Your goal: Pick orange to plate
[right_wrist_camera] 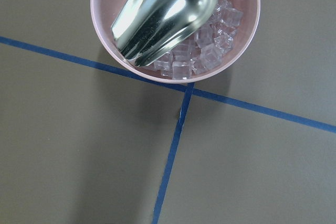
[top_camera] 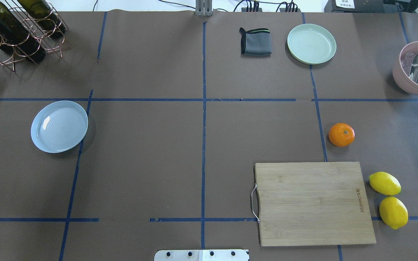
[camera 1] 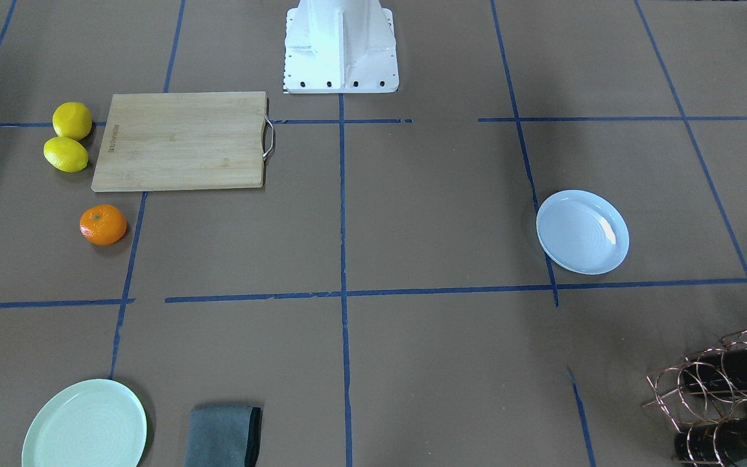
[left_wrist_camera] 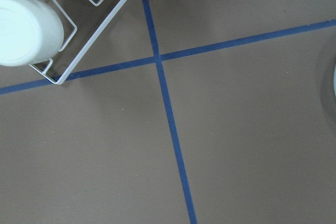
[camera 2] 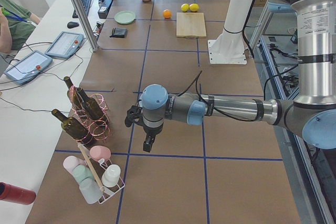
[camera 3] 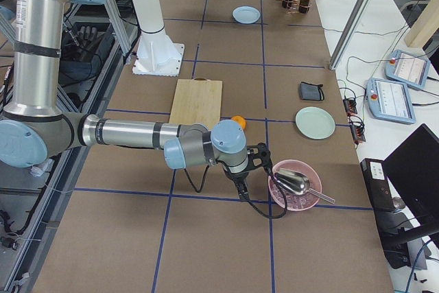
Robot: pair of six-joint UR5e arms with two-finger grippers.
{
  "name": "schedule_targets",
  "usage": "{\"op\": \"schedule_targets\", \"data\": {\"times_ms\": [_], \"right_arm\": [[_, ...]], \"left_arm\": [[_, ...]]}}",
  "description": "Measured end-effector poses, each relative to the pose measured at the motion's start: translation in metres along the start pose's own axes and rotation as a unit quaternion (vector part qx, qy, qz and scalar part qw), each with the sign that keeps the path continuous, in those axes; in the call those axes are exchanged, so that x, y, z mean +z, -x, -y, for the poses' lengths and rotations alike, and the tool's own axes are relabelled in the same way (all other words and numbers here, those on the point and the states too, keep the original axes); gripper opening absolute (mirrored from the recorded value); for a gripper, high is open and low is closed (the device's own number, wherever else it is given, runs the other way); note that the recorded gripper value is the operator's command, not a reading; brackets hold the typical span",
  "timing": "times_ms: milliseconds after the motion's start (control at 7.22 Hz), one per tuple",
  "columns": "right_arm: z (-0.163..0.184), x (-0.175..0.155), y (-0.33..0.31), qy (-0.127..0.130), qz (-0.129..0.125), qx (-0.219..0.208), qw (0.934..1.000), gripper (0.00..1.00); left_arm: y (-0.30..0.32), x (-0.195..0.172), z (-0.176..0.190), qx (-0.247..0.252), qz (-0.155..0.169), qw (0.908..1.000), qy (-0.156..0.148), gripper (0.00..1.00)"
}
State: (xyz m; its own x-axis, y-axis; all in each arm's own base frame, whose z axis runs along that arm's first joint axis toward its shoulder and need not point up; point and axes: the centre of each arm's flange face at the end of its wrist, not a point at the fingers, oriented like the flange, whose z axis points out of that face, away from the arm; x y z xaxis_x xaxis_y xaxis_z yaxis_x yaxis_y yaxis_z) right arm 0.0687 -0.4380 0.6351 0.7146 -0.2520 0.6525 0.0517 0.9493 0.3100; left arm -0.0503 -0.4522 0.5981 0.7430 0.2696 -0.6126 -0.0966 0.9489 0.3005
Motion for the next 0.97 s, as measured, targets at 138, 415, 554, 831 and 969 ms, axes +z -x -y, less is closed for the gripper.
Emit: {"op": "schedule_targets", "data": {"times_ms": [138,415,554,831,969], "right_arm": [[0.001,-0.001,0.001,-0.003,0.000,-0.003,1.0000,1.00],[0.002,-0.001,0.001,-0.005,-0.001,-0.006,1.0000,1.00],[0.002,-0.001,0.001,-0.006,-0.001,-0.007,1.0000,1.00],[-0.003,0.002,-0.002,-0.015,0.000,-0.016,0.9998,1.00],[-0.008,0.006,-0.005,-0.018,0.002,-0.018,0.9997,1.00]], "left_arm": [[-0.009,-0.013,0.017,0.032,0.012,0.9986,-0.039,1.00],[-0.027,-0.036,0.049,0.116,0.014,0.9830,-0.142,1.00],[-0.032,-0.035,0.051,0.131,-0.010,0.9762,-0.172,1.00],[-0.058,-0.014,0.047,0.157,-0.088,0.9658,-0.187,1.00],[-0.079,0.009,0.047,0.147,-0.108,0.9677,-0.173,1.00]]}}
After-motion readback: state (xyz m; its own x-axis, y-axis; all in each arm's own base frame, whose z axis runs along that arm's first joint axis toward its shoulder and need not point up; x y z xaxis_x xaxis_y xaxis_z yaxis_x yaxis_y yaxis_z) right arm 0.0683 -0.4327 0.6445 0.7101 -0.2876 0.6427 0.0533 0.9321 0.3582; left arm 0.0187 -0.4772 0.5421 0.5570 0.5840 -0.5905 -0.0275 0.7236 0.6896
